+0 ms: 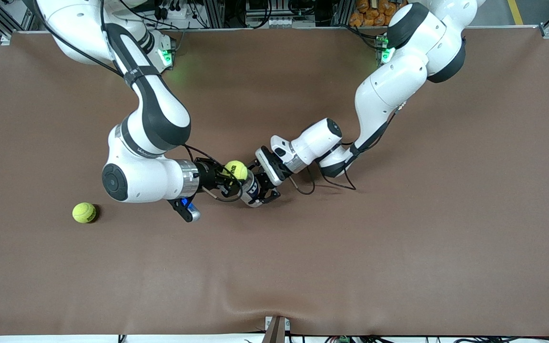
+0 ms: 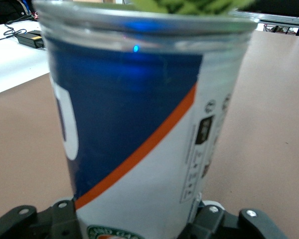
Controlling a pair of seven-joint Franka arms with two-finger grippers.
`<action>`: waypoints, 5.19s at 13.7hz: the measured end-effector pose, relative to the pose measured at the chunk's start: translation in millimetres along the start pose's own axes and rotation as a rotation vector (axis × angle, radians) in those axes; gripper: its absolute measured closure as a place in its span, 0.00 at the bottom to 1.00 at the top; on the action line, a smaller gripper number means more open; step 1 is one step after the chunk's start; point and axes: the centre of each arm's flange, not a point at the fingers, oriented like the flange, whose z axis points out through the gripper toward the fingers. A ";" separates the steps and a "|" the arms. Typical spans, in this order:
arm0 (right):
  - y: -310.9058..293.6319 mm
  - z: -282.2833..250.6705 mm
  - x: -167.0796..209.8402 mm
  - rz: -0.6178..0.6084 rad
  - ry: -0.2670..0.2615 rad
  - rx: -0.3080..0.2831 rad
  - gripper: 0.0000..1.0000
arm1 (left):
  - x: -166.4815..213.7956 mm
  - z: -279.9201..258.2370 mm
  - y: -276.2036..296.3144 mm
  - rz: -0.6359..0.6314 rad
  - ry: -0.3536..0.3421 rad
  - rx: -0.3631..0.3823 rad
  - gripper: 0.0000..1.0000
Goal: Insert tennis ball vertically with right arm
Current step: 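Lower the ball into the can mouth and open the right gripper, then move the right gripper to the second yellow ball and grasp it, then carry the second ball over the can with the right gripper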
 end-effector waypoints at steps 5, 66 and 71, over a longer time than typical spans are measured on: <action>-2.0 7.0 -5.0 -0.023 0.032 -0.028 0.00 | -0.1 0.1 0.1 0.000 0.000 0.000 0.26; 85.5 -69.7 115.5 -0.526 -0.021 -0.054 0.35 | -24.4 -15.4 -13.6 0.143 -0.022 -0.055 0.22; 30.4 -58.0 30.7 -0.317 -0.024 -0.012 0.35 | -24.3 -15.4 -13.6 0.143 -0.022 -0.055 0.22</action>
